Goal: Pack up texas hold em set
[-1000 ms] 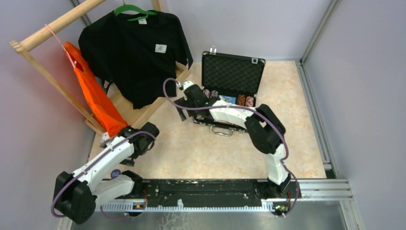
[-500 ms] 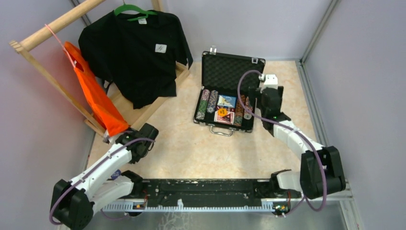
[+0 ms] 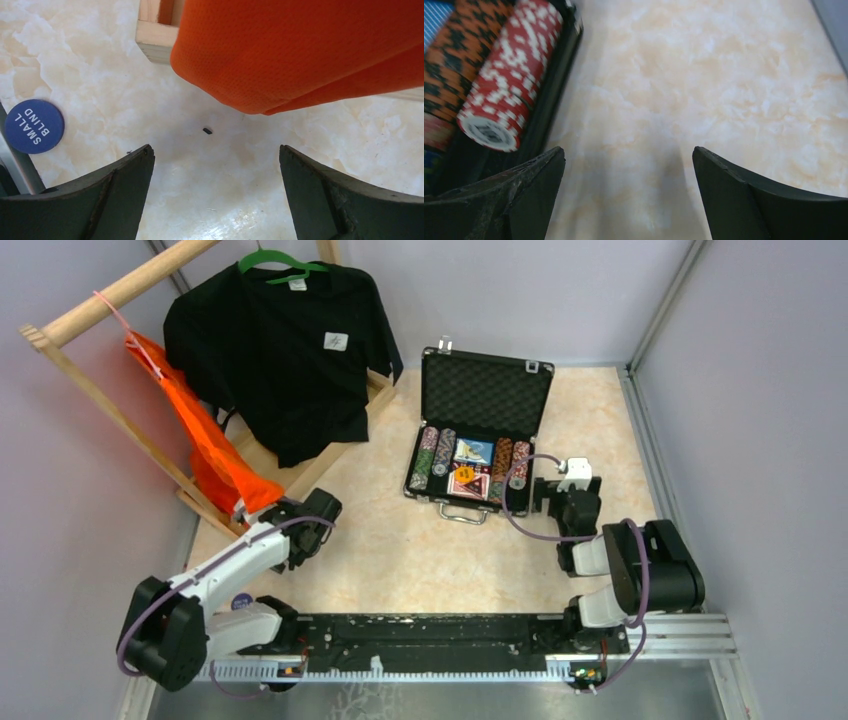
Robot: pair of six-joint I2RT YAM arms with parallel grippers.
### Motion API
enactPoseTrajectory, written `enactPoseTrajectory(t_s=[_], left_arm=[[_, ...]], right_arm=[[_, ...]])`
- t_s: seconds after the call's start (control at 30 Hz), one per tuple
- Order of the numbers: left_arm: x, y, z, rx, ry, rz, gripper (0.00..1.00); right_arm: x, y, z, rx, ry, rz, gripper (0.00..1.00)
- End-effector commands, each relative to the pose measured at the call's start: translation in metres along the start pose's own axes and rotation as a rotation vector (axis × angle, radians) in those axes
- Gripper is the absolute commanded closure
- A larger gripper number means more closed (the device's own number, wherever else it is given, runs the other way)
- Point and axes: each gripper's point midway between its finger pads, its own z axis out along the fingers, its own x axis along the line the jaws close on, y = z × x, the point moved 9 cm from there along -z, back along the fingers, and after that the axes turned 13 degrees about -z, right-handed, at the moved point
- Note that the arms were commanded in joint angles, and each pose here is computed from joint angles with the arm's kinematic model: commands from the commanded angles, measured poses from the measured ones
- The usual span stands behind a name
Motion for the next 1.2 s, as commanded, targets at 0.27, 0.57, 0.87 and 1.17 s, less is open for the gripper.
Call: enactPoseTrajectory(t_s=[0.27,0.57,0.87,1.17], left_arm=[[-0.018,0.001,-0.006,0.022,0.021,-0.061,0.01],[-0.04,-0.014,-0.01,0.079,0.186,-0.031,0.01],[-0.057,-0.007,-0.015,0.016,0.306,-0.174,0.01],[-0.07,-0.017,0.014,0.022,0.573,0.042,0.0]], right_arm=[[-0.011,0.051,0.007,-0.295,-0.049,0.043,0.01],[-0.011,0.051,0.007,-0.3,-0.051,0.044,0.01],[-0.011,0.051,0.007,-0.3,-0.051,0.045,0.01],[-0.012,0.051,0.007,-0.3,-0.054,0.046,0.01]])
